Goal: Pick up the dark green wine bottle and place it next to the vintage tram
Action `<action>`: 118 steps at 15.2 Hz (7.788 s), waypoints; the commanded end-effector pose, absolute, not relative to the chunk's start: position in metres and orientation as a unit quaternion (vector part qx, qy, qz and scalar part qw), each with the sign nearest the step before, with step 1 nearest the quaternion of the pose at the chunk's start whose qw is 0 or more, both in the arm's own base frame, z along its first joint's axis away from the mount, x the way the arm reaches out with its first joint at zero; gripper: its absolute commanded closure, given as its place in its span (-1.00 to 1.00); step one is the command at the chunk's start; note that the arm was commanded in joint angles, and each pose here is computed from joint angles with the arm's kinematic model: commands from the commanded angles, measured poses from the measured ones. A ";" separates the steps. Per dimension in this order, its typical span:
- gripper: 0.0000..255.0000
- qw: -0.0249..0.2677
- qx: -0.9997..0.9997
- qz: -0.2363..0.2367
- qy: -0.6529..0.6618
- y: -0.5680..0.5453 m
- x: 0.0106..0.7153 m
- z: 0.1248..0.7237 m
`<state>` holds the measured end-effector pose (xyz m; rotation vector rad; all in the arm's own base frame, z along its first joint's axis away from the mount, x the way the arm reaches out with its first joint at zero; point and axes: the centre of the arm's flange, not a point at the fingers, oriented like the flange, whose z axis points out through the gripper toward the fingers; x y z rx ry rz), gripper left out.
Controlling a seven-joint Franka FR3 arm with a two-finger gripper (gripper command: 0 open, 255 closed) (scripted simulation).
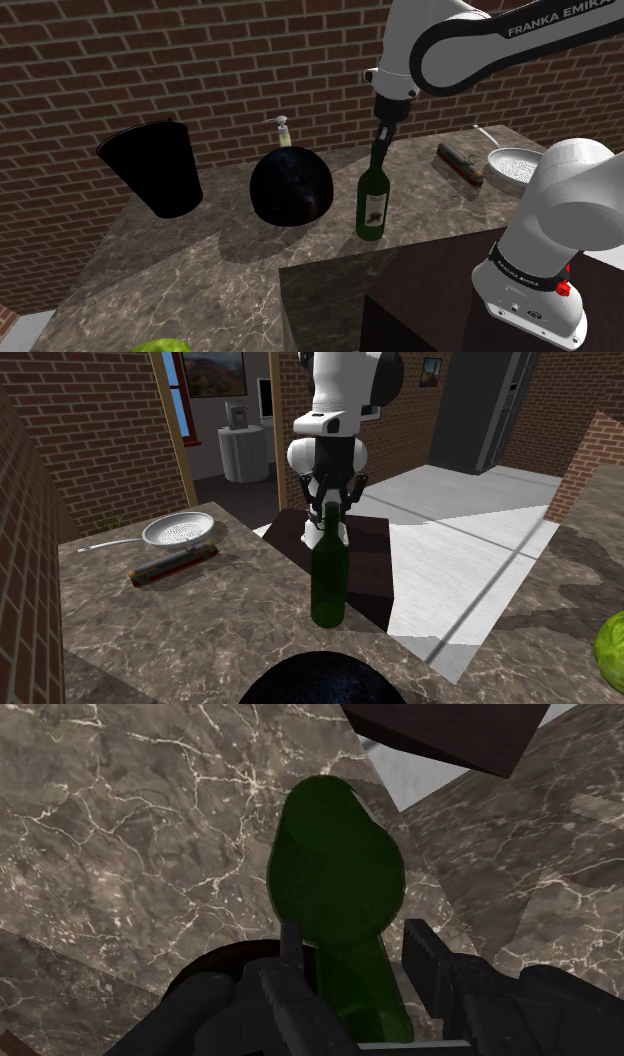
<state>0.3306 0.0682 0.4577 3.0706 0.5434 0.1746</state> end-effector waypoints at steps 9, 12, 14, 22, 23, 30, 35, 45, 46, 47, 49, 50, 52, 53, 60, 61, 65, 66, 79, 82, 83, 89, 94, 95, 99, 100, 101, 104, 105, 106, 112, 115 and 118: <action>1.00 0.009 0.983 0.056 0.174 0.068 0.330 0.489; 1.00 0.009 0.983 0.056 0.174 0.068 0.330 0.505; 1.00 0.009 0.983 0.056 0.174 0.068 0.330 0.516; 1.00 0.009 0.983 0.056 0.174 0.068 0.330 0.558; 1.00 0.009 0.983 0.056 0.174 0.068 0.330 0.563; 1.00 0.009 0.983 0.056 0.174 0.068 0.330 0.600; 1.00 0.009 0.983 0.056 0.174 0.068 0.330 0.626; 1.00 0.009 0.983 0.056 0.174 0.068 0.330 0.679; 1.00 0.009 0.983 0.056 0.174 0.068 0.330 0.684; 1.00 0.009 0.983 0.056 0.174 0.068 0.330 0.690; 1.00 0.009 0.983 0.056 0.174 0.068 0.330 0.700; 1.00 0.009 0.983 0.056 0.174 0.068 0.330 0.706; 1.00 0.009 0.983 0.056 0.174 0.068 0.330 0.716; 1.00 0.009 0.983 0.056 0.174 0.068 0.330 0.721; 1.00 0.009 0.983 0.056 0.174 0.068 0.330 0.758; 1.00 0.009 0.983 0.056 0.174 0.068 0.330 0.764; 1.00 0.009 0.983 0.056 0.174 0.068 0.330 0.785; 1.00 0.009 0.983 0.056 0.174 0.068 0.330 0.790; 1.00 0.009 0.983 0.056 0.174 0.057 0.332 0.845; 1.00 0.009 0.983 0.056 0.174 0.025 0.338 0.823; 1.00 0.009 0.983 0.056 0.174 0.014 0.340 0.816; 1.00 0.009 0.983 0.056 0.174 -0.051 0.350 0.772; 1.00 0.009 0.983 0.056 0.174 -0.105 0.359 0.735; 1.00 0.009 0.983 0.056 0.174 -0.116 0.361 0.728; 1.00 0.009 0.983 0.056 0.174 -0.159 0.368 0.698; 1.00 0.009 0.983 0.056 0.174 -0.170 0.370 0.691; 1.00 0.009 0.983 0.056 0.174 -0.181 0.372 0.684; 1.00 0.009 0.983 0.056 0.174 -0.213 0.377 0.662; 1.00 0.009 0.983 0.056 0.174 -0.224 0.379 0.654; 1.00 0.009 0.983 0.056 0.174 -0.235 0.381 0.647; 1.00 0.009 0.983 0.056 0.174 -0.262 0.386 0.613; 1.00 0.009 0.983 0.056 0.174 -0.262 0.386 0.597; 1.00 0.009 0.983 0.056 0.174 -0.262 0.386 0.581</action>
